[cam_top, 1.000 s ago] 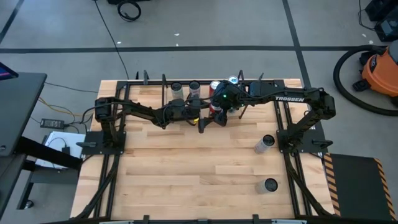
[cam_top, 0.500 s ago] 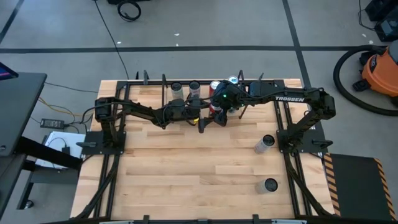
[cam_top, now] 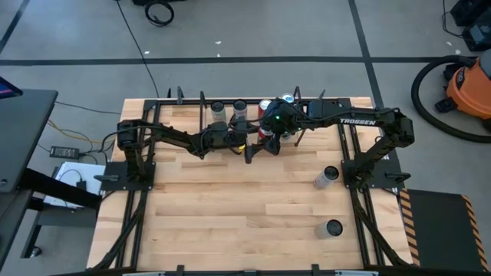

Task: Place canned beverage on shelf
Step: Put the orange soda can aligned with the other orange soda can on the shelf

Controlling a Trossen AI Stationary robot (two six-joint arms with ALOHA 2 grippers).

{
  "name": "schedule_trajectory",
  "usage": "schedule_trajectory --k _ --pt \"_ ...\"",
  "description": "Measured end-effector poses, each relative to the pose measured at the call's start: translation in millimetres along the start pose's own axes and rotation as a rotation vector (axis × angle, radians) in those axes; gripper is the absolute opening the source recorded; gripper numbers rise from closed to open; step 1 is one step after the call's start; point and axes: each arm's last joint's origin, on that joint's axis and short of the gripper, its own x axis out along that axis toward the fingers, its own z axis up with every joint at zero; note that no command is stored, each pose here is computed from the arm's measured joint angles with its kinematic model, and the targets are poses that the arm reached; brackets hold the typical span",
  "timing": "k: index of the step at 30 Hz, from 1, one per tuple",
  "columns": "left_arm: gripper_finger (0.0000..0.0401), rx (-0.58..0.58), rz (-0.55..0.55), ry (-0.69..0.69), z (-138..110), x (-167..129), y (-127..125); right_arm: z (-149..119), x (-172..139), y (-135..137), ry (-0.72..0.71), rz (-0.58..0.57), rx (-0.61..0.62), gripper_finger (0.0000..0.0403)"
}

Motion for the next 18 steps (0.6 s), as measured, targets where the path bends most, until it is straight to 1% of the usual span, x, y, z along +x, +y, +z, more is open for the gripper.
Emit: schedule_trajectory --k 3,18 --pt "0.0316 -0.024 0.000 0.002 -0.2 0.0 -0.4 -0.1 0.0 0.2 0.002 0.006 0.004 0.0309" --pt "0.0316 -0.041 -0.001 0.002 -0.1 0.0 0.1 -0.1 0.0 0.1 0.001 0.005 0.004 0.0309"
